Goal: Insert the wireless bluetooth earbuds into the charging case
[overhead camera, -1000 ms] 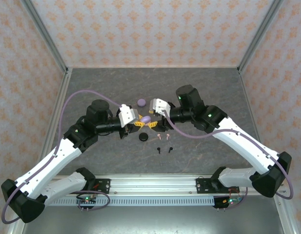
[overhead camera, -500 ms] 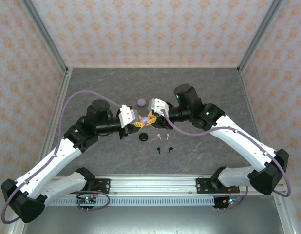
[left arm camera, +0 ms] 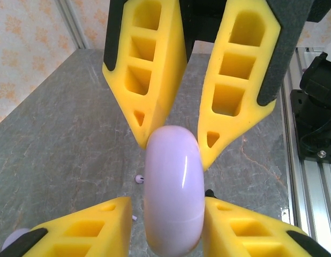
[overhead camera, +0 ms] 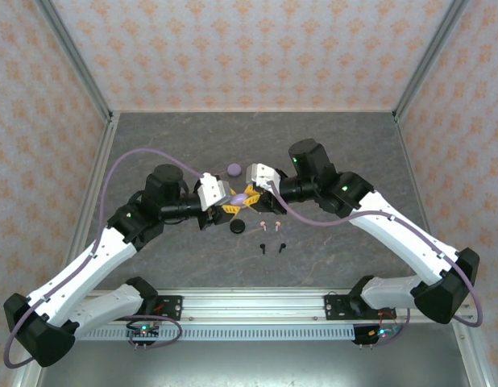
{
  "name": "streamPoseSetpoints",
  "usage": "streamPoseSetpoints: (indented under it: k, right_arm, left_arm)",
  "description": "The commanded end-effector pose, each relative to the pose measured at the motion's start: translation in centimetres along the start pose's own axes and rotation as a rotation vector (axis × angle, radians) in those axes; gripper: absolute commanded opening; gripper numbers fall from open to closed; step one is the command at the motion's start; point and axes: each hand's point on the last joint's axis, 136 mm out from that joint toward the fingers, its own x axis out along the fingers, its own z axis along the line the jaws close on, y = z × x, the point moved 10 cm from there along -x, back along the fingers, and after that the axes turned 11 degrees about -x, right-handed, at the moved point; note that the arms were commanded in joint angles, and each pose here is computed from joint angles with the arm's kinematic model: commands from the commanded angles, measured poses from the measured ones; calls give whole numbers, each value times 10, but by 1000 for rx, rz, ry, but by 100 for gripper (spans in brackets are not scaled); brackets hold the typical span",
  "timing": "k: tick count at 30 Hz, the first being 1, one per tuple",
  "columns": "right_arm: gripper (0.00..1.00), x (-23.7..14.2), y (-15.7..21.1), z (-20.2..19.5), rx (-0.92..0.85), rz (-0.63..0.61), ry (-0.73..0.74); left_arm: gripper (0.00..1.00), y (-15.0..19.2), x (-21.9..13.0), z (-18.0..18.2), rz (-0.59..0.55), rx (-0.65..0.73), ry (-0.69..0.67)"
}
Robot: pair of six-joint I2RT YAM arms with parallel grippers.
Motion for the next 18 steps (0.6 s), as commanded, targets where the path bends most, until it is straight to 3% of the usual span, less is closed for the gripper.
streamPoseSetpoints:
  k: [1,12,15,18]
  right_arm:
    - [21,-10,-13,2,-27,-50,6]
    - [23,-10,-11,1,-8,-34,28]
    - [28,-13,-11,2,-15,-34,46]
    - [41,-14,-11,1,-17,-35,70]
  left_arm:
    - [37,-4,1,-3,-31,4,31]
    - [15,-5,3,-1,-38,-11,31]
    - [11,-4,3,-1,-33,-14,26]
    - [10,-4,3,-1,-31,-14,21]
